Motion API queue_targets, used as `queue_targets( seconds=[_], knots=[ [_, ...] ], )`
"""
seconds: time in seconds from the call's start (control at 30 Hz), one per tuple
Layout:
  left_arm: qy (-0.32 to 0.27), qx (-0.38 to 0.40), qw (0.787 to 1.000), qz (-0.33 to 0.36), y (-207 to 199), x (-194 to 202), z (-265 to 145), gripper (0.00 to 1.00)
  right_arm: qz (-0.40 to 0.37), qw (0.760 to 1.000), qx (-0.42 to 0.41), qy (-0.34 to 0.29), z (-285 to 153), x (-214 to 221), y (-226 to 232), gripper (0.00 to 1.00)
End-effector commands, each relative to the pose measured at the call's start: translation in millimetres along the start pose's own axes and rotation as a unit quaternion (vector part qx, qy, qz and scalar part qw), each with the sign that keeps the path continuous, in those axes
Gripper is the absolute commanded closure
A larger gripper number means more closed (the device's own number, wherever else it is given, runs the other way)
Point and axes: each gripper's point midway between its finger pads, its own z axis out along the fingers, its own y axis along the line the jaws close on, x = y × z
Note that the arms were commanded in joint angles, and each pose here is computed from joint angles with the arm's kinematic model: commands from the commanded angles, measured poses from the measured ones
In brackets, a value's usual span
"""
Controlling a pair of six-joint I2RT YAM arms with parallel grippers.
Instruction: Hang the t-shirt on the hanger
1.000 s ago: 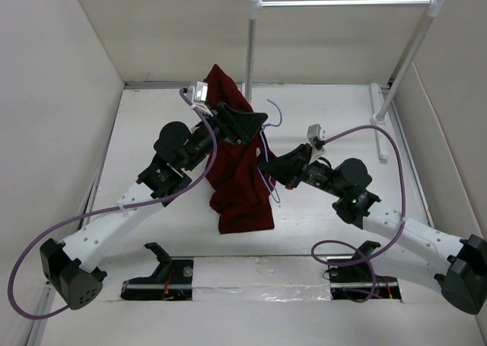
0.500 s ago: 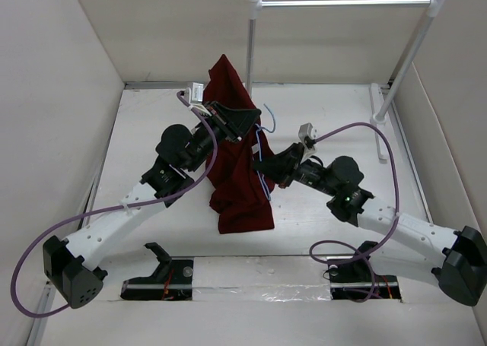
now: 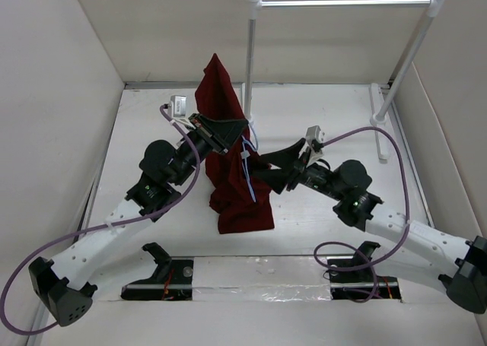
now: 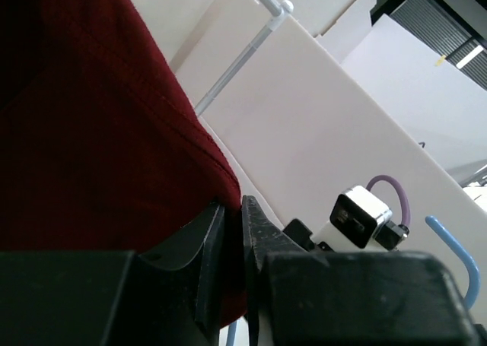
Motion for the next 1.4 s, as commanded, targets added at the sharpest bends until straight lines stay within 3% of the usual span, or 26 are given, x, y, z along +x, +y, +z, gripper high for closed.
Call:
queue_targets(
  seconds=[0.0, 0.07, 0.1, 0.17, 0.2, 0.37, 0.43, 0.47, 0.6, 0.87, 0.97, 1.07, 1.1, 1.2, 1.37],
  knots=[
    [-0.039, 0.057, 0.998, 0.005, -36, -28, -14, 1.00, -0.026, 0.999, 0.017, -0.016, -14, -18, 2, 0.32],
    [-0.039, 0.055, 0.998, 0.007, -38, -32, -17, 1.00, -0.027, 0.999, 0.033, -0.015, -26, -18, 1, 0.30],
    [-0.040, 0.057, 0.998, 0.008, -40, -33, -19, 1.00, -0.030, 0.999, 0.038, -0.015, -31, -14, -1, 0.44],
    [-0.042, 0.064, 0.997, 0.003, -43, -34, -23, 1.00, -0.026, 0.998, 0.053, -0.002, -41, 6, -12, 0.92],
    [-0.042, 0.066, 0.997, 0.002, -44, -34, -25, 1.00, -0.023, 0.998, 0.059, 0.011, -44, 15, -17, 1.00],
    [-0.042, 0.061, 0.997, 0.002, -44, -36, -30, 1.00, -0.010, 0.994, 0.082, 0.072, -52, 63, -40, 1.00],
    [-0.042, 0.060, 0.997, 0.001, -44, -36, -30, 1.00, -0.008, 0.993, 0.093, 0.078, -55, 71, -47, 0.73],
    [-0.038, 0.057, 0.998, 0.004, -43, -36, -31, 1.00, -0.005, 0.993, 0.097, 0.070, -57, 74, -52, 0.53],
    [-0.036, 0.060, 0.998, 0.001, -44, -34, -33, 1.00, -0.017, 0.993, 0.091, 0.077, -54, 78, -59, 0.33],
    [-0.028, 0.063, 0.998, 0.000, -46, -33, -34, 1.00, -0.031, 0.990, 0.078, 0.118, -26, 87, -76, 0.27],
    [-0.030, 0.064, 0.997, 0.002, -48, -35, -35, 1.00, -0.036, 0.989, 0.070, 0.129, -19, 90, -78, 0.31],
    [-0.034, 0.059, 0.998, 0.003, -48, -38, -34, 1.00, -0.025, 0.988, 0.058, 0.140, -19, 99, -76, 0.50],
    [-0.036, 0.057, 0.998, 0.006, -48, -39, -33, 1.00, -0.023, 0.989, 0.052, 0.139, -17, 101, -72, 0.78],
    [-0.048, 0.061, 0.997, 0.004, -50, -44, -32, 1.00, -0.002, 0.988, 0.042, 0.150, -20, 113, -59, 1.00],
    [-0.091, 0.071, 0.993, -0.008, -59, -67, -27, 1.00, 0.027, 0.984, 0.058, 0.165, -32, 138, -42, 1.00]
  ],
)
